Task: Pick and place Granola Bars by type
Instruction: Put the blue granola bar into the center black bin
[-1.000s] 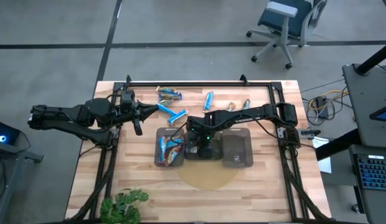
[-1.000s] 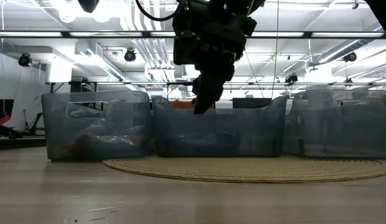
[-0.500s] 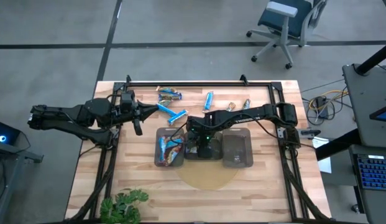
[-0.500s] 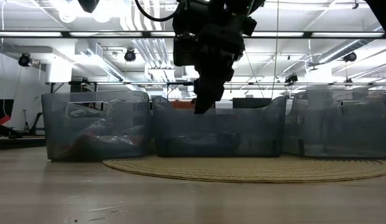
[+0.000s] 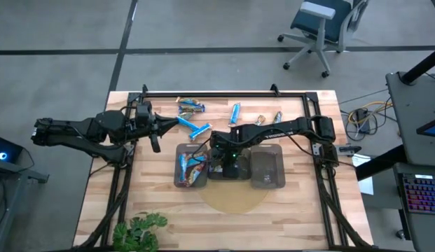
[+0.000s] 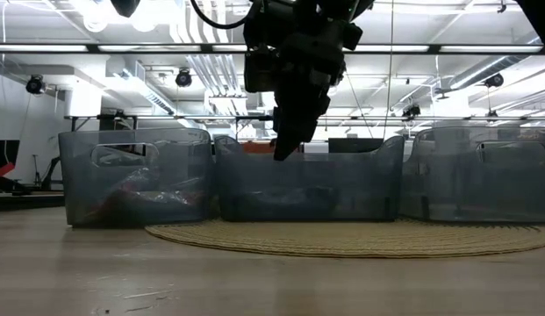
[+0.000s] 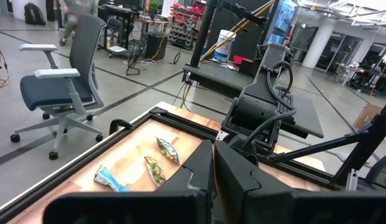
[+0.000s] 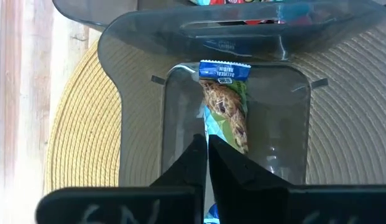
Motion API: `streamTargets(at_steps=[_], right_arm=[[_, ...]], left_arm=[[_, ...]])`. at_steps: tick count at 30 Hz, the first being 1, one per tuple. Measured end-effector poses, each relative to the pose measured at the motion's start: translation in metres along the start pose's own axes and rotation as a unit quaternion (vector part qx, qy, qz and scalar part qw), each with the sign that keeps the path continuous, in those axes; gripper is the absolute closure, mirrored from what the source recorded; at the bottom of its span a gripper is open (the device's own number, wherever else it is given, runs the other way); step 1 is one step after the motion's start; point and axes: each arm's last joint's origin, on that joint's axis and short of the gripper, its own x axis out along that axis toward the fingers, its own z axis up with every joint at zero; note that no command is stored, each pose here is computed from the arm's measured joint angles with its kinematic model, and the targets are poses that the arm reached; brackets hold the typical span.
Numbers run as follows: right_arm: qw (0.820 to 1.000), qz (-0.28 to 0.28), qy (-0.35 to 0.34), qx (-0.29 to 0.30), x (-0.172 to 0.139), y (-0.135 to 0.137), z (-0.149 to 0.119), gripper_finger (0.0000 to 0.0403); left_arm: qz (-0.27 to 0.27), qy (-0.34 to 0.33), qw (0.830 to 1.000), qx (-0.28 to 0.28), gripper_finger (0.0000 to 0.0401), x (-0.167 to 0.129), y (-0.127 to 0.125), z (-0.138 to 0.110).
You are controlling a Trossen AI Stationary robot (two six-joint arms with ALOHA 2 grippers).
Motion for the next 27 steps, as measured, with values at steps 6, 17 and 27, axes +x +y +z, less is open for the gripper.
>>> streamTargets(at_steps=[6,17,27], right_arm=[[1.000,0.001,-0.013,-0.002,-0.011,0.003,0.001,0.0394],[0.986,-0.044,-0.158,-0.029,-0.109,0.028,0.004,0.0394],[0.949,-0.065,-0.307,-0.028,-0.217,0.053,-0.027,0.0394]], left_arm=[[0.000,0.000,1.000,0.001,0.0401,0.000,0.000,0.000],[0.002,-0.001,1.000,0.001,0.0401,0.000,0.000,0.000],[0.003,-0.003,1.000,0.010,0.0401,0.000,0.000,0.000]])
